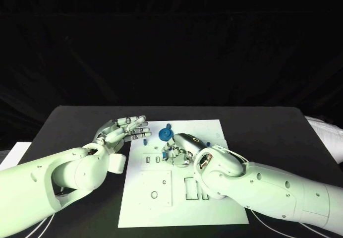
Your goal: Assemble the parts on the task board
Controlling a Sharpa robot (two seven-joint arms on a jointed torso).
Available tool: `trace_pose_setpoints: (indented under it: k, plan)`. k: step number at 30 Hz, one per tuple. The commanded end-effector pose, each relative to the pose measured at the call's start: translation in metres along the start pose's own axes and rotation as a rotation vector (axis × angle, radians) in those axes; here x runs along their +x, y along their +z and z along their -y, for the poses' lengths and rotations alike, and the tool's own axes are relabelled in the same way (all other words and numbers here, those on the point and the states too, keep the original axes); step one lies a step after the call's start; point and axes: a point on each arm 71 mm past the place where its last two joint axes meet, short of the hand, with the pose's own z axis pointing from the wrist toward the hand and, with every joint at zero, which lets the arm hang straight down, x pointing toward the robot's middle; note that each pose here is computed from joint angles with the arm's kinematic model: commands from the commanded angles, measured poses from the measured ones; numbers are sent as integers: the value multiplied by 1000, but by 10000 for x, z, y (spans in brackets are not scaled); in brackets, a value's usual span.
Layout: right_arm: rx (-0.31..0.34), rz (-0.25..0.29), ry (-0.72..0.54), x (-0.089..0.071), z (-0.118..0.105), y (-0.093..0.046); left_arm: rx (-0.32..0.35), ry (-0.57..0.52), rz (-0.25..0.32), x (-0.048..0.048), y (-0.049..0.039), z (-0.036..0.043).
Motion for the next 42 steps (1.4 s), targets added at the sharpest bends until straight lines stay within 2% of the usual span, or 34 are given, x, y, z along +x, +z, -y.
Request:
trace_pose_setpoints:
  k: [1, 16, 24, 42]
  plan:
    - [-2, -19, -32, 29, -10, 6, 4, -9, -23, 29, 4, 5]
    - [2, -79, -58, 125, -10, 17, 3, -10, -27, 43, 4, 4]
    - [28, -100, -72, 158, 18, 12, 8, -10, -29, 60, 0, 7]
    - [51, -108, -81, 173, 42, -2, 9, -11, -30, 68, -3, 8]
